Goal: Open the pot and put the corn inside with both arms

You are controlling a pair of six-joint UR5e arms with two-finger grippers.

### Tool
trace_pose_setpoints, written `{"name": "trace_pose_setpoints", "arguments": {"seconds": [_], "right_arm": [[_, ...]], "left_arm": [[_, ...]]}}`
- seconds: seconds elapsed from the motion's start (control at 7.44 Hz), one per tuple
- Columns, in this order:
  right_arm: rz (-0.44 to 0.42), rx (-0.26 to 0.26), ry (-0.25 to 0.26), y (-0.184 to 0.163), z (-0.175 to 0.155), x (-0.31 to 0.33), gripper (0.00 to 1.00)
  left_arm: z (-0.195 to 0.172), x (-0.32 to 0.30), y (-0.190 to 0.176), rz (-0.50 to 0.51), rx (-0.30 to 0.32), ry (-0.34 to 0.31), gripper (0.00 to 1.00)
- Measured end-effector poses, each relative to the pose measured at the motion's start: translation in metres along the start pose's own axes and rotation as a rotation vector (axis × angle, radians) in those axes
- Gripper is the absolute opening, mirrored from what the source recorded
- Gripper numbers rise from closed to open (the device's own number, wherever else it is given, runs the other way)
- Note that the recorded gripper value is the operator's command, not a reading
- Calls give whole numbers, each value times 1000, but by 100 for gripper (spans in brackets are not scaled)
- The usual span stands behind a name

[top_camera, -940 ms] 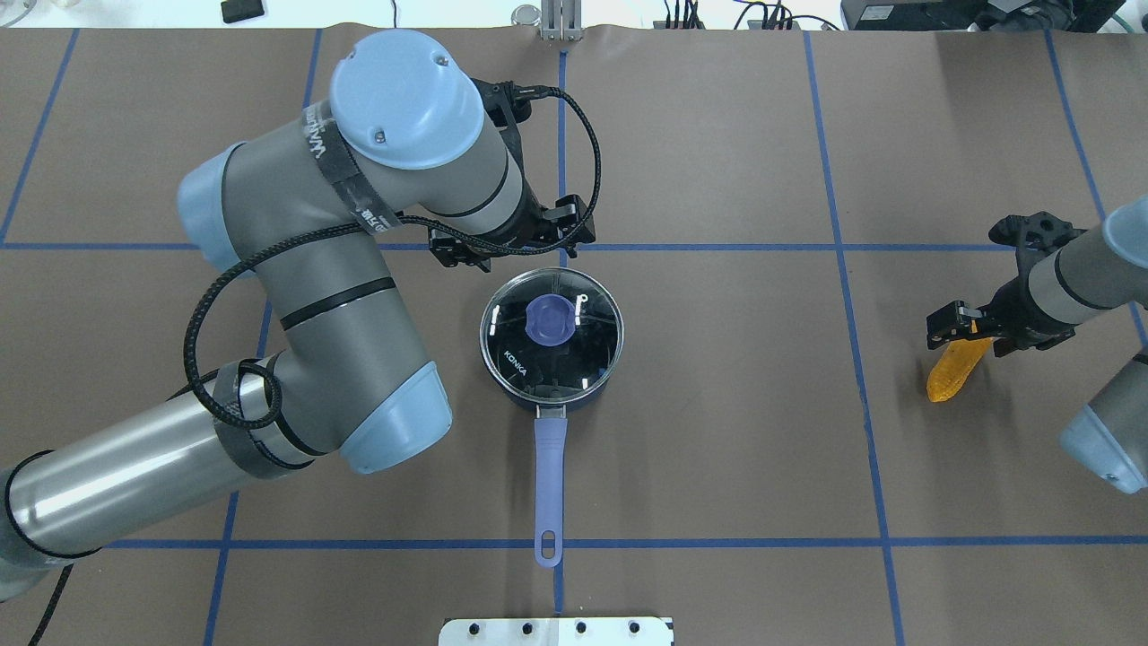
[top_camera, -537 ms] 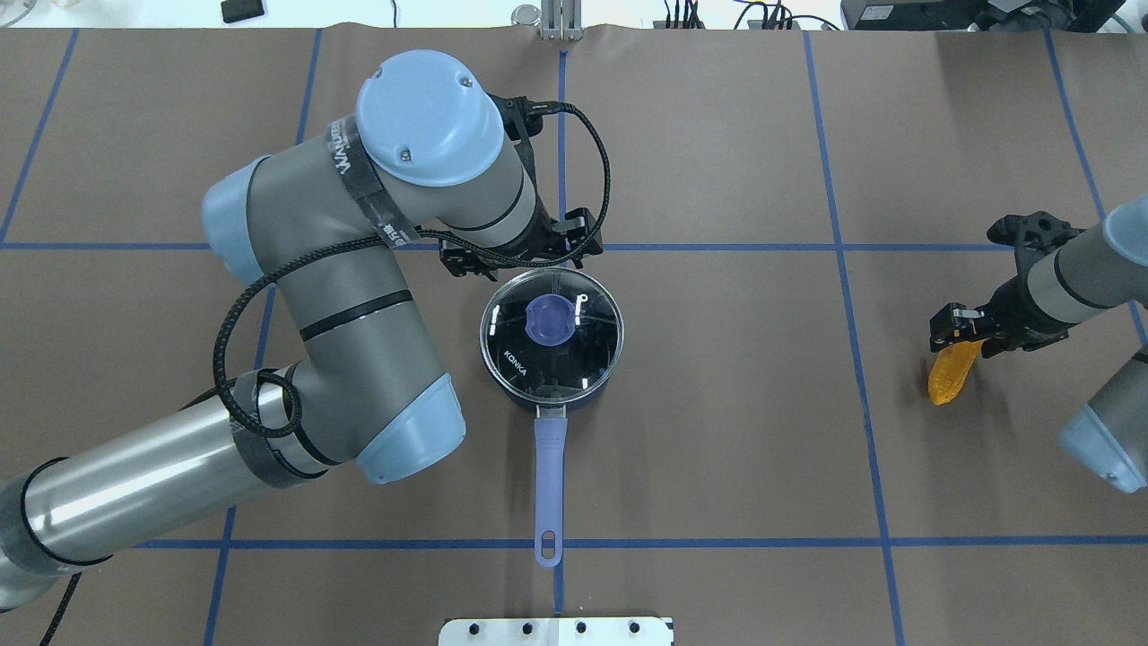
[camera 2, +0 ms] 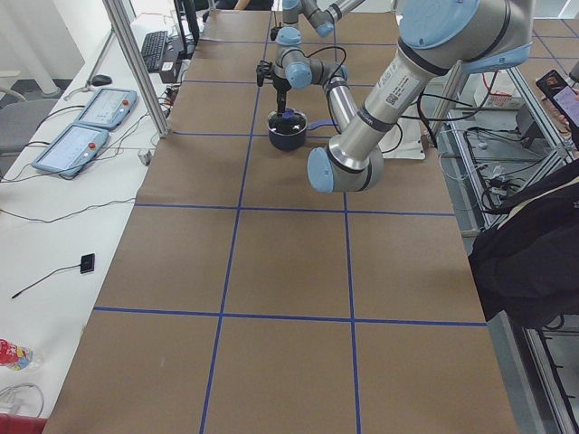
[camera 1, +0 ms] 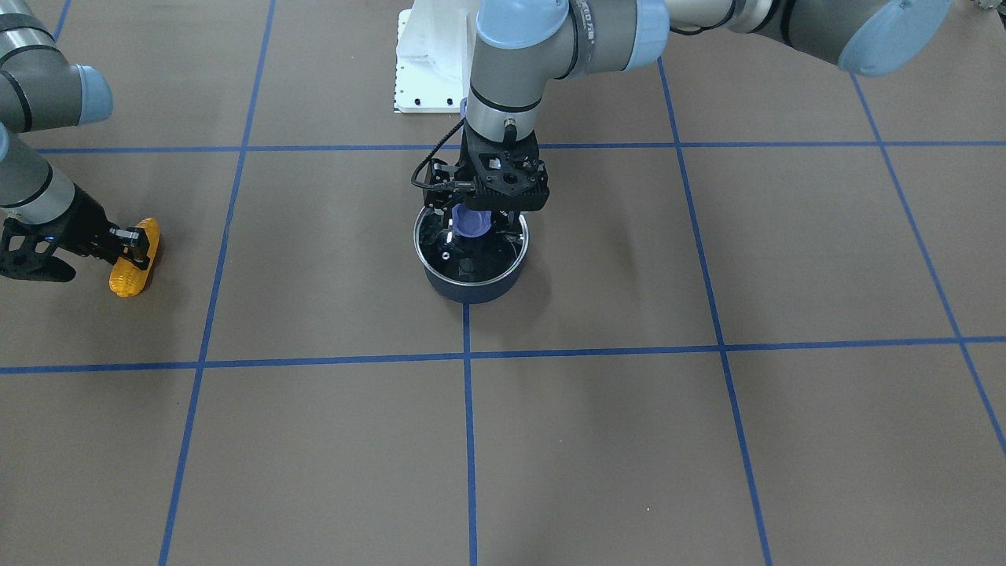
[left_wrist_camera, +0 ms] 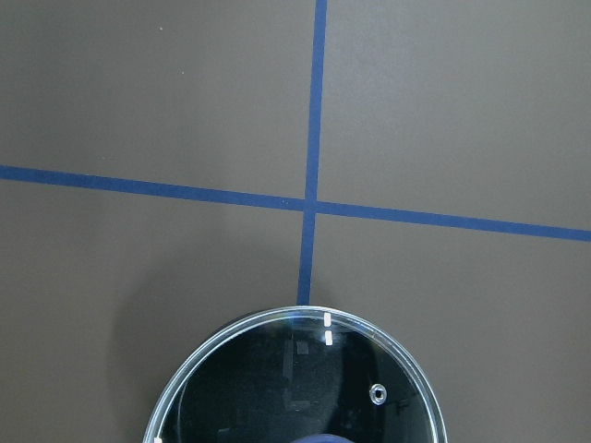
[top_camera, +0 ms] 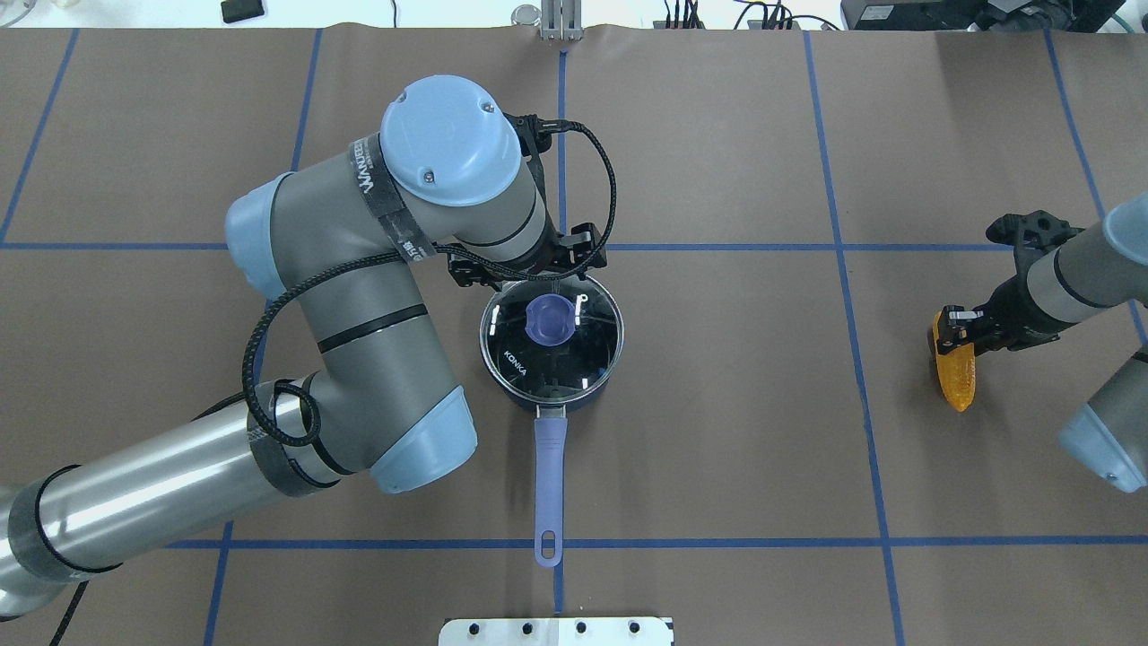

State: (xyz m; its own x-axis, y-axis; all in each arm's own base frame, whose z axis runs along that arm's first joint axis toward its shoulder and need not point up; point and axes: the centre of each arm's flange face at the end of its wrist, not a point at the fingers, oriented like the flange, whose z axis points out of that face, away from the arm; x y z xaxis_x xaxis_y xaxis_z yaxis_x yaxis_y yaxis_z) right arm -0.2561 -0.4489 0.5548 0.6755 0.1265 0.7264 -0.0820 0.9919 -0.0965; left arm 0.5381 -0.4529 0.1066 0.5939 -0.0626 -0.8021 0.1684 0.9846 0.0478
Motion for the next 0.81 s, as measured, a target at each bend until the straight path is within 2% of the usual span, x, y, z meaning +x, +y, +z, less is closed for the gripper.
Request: {"name": "trace_pose_setpoints", "arguments": {"seconds": [0.4,0.54,0.67,0.81], "right_arm": [[46,-12,-76,-21,-33,8,26],[53,-9,-98,-29,-43,5,26],[66,-8,-111,-39,-56,-3,27],[80,-6,-116,-48,-67,-11,27]], "left_arm": [[20,4,17,19,-11,-23,95],[25,4,18,22,-13,-32,87],[28,3,19,24,-12,-38,74],[30,3,19,25,-13,-41,69]]}}
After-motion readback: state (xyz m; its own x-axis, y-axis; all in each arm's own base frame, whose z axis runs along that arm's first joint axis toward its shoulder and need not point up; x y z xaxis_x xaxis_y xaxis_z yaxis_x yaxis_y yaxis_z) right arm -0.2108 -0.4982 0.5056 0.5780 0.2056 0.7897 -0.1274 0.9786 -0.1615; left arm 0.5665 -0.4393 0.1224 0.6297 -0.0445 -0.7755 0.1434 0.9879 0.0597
